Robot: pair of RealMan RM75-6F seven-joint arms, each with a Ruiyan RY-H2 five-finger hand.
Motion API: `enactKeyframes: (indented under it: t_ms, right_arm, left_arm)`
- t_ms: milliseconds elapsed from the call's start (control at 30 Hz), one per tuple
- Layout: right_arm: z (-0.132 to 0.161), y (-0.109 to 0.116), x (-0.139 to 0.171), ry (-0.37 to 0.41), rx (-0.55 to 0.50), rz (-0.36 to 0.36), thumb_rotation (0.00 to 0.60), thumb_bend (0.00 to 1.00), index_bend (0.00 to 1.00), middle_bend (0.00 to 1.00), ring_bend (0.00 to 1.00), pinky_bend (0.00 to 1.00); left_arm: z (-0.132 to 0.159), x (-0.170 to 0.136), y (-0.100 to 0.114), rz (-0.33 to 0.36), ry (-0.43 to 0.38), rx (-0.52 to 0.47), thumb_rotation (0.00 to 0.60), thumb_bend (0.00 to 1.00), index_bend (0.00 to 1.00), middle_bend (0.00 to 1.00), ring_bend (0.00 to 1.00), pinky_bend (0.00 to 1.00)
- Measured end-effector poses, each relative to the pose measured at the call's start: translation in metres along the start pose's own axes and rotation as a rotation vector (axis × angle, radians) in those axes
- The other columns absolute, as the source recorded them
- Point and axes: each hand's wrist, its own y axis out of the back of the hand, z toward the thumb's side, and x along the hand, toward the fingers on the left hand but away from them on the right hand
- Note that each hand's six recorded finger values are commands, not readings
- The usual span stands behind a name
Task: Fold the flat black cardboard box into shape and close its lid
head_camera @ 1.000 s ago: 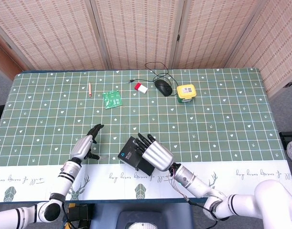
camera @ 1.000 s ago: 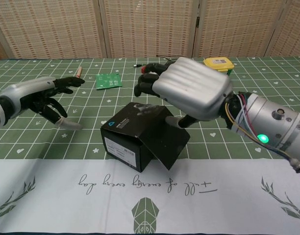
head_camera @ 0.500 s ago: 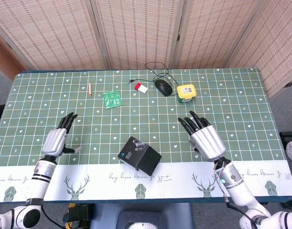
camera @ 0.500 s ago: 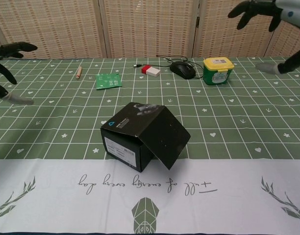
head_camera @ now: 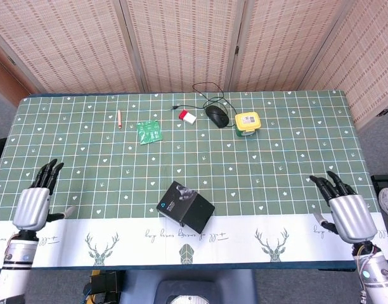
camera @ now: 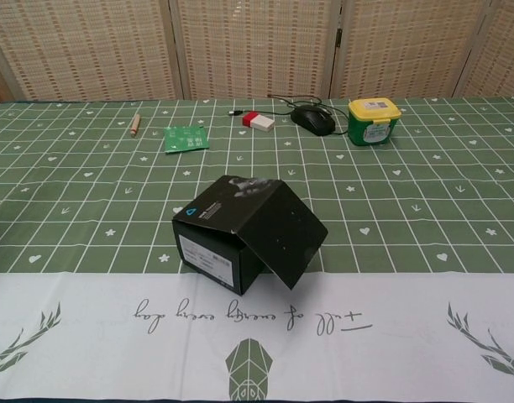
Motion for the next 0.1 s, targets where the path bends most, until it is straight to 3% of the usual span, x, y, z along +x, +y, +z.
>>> enactKeyframes:
  t_ms: [100]
  right_arm:
    - [-0.016, -0.002, 0.013, -0.041, 0.034, -0.017, 0.600, 0.30, 0.12, 0.20, 0.13, 0.30]
  left_arm:
    - [-0.005, -0.017, 0.006, 0.029, -0.002, 0.042, 0.600, 0.04, 0.00, 0.00, 0.00, 0.32]
